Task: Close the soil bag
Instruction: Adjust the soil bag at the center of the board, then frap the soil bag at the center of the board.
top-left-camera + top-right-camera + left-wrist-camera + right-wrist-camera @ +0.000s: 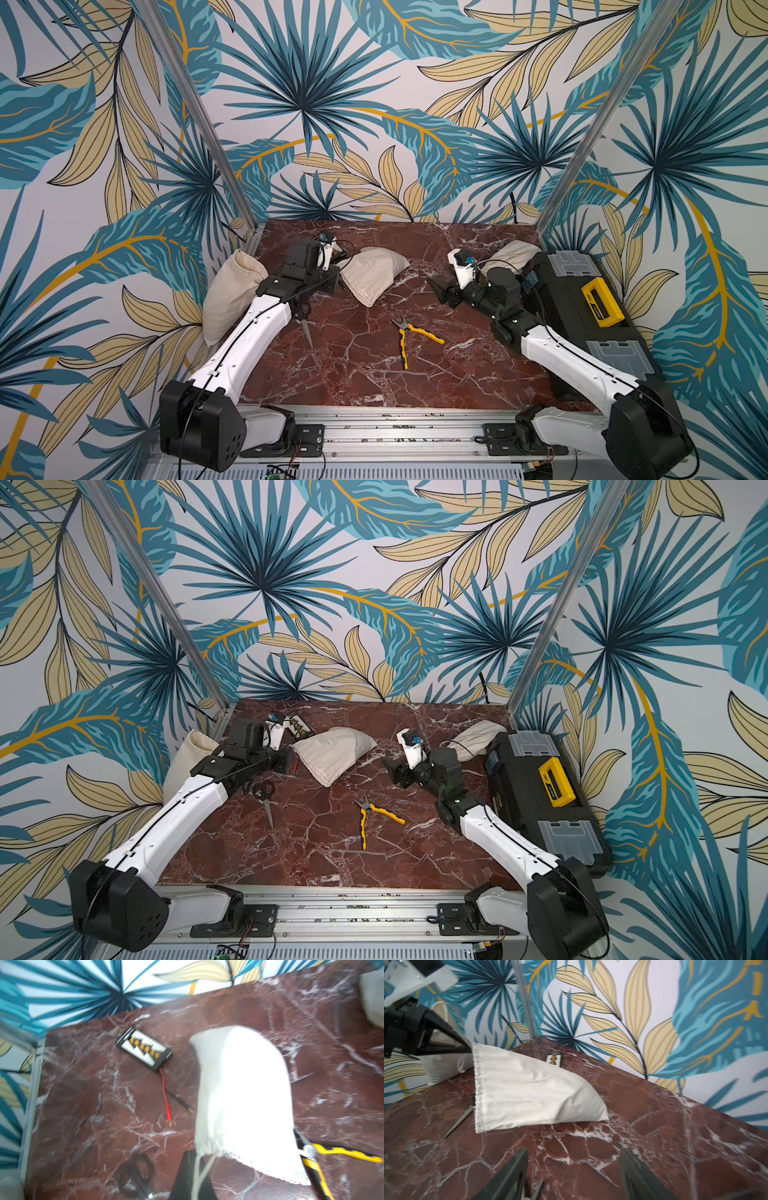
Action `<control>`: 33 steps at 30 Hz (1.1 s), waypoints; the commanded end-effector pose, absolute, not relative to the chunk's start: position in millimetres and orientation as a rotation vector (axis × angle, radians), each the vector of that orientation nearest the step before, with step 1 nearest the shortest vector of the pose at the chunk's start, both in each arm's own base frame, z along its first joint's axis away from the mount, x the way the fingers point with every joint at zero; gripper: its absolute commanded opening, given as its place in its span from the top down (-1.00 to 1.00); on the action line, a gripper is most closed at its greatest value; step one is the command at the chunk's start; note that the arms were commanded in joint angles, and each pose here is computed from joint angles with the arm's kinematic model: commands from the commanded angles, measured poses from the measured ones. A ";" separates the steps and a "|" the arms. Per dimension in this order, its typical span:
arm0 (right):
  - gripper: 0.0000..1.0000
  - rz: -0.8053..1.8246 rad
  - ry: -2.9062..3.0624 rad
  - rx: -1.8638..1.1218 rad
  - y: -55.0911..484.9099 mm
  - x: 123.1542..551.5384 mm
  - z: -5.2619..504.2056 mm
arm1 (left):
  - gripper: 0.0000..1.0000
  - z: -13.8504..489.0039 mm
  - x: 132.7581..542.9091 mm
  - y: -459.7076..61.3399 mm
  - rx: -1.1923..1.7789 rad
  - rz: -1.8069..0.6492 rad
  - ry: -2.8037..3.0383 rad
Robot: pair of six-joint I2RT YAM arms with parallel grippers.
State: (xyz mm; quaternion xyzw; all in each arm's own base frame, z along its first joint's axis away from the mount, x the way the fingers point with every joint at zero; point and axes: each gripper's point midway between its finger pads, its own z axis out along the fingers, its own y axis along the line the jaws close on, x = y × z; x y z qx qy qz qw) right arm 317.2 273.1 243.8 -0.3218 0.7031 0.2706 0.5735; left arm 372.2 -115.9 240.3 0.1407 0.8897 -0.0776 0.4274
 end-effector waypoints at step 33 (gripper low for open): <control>0.75 0.095 1.994 -0.624 223.7 411.4 141.1 | 1.00 338.2 311.5 -157.1 0.435 -0.313 1.966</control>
